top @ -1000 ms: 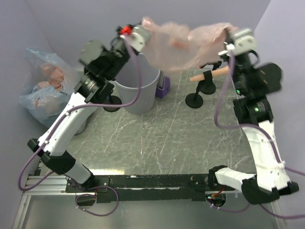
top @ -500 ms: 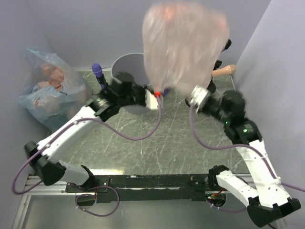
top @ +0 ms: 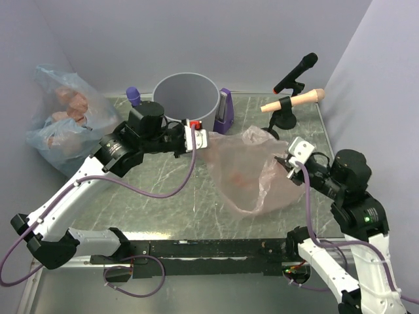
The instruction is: Put the trash bags into the trash bin
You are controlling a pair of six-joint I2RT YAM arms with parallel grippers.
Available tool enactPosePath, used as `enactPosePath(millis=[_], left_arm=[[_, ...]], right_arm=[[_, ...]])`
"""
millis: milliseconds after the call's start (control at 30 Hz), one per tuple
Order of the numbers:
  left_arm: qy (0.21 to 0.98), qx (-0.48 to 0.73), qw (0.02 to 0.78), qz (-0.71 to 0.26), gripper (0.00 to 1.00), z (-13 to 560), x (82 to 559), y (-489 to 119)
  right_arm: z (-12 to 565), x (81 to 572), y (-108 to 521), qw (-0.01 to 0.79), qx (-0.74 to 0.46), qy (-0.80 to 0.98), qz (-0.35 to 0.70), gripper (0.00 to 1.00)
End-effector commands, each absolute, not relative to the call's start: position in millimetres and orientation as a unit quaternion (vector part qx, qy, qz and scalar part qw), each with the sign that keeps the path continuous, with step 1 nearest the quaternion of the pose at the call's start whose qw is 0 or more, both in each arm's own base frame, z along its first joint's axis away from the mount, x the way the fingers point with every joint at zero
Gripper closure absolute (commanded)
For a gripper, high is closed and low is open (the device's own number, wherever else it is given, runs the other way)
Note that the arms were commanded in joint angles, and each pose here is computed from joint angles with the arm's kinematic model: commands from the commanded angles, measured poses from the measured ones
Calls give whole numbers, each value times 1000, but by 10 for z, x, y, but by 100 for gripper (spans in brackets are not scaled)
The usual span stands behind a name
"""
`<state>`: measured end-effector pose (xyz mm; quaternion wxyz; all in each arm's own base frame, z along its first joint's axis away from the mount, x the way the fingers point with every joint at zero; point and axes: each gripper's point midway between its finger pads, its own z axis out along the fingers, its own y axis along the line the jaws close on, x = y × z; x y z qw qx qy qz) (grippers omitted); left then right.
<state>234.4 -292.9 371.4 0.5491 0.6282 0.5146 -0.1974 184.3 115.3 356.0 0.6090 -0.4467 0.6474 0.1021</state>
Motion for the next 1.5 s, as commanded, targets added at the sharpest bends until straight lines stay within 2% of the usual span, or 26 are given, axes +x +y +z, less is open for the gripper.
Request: enactPosePath(millis=[0,533,567,600,667,700,800,933,1067,1200,1233,1267,1467], left_arm=[[528,612,545,-224,99,3692,2309,-2975],[544,608,538,-211,99,3610,2348,-2927],[545,610,536,-210,96,3602,2353,-2924],[546,612,531,-211,86,3595,2344,-2922],[549,614,524,-217,54,3605,2341,-2915],[550,612,523,-222,44,3642,2343,-2900],[556,594,536,-226,27,3859,2424,-2830],[570,568,558,-203,19,4008,2665,-2748],[617,556,535,-154,17,3685,3046,-2690],[678,534,482,-151,15,3298,3369,-2758],[691,524,474,-154,8,3264,3446,-2798],[702,511,471,-156,6,3272,3518,-2813],[715,473,495,-142,8,3306,3864,-2862]], right_arm=[[3516,1964,1143,614,-409,666,111,100],[3437,2101,1112,605,-384,689,109,100],[3428,2114,1109,604,-383,691,109,100],[3405,2131,1103,601,-383,693,107,100],[3388,2155,1090,600,-381,696,103,100],[3371,2174,1087,598,-380,698,102,100],[3295,2222,1072,592,-376,706,98,100],[3196,2285,1051,588,-370,714,91,100],[3113,2341,1037,585,-358,722,89,100],[3052,2367,1049,587,-347,725,96,100],[3056,2375,1050,589,-347,723,96,100],[3046,2380,1062,589,-345,724,100,100],[3013,2411,1145,581,-346,726,123,100]])
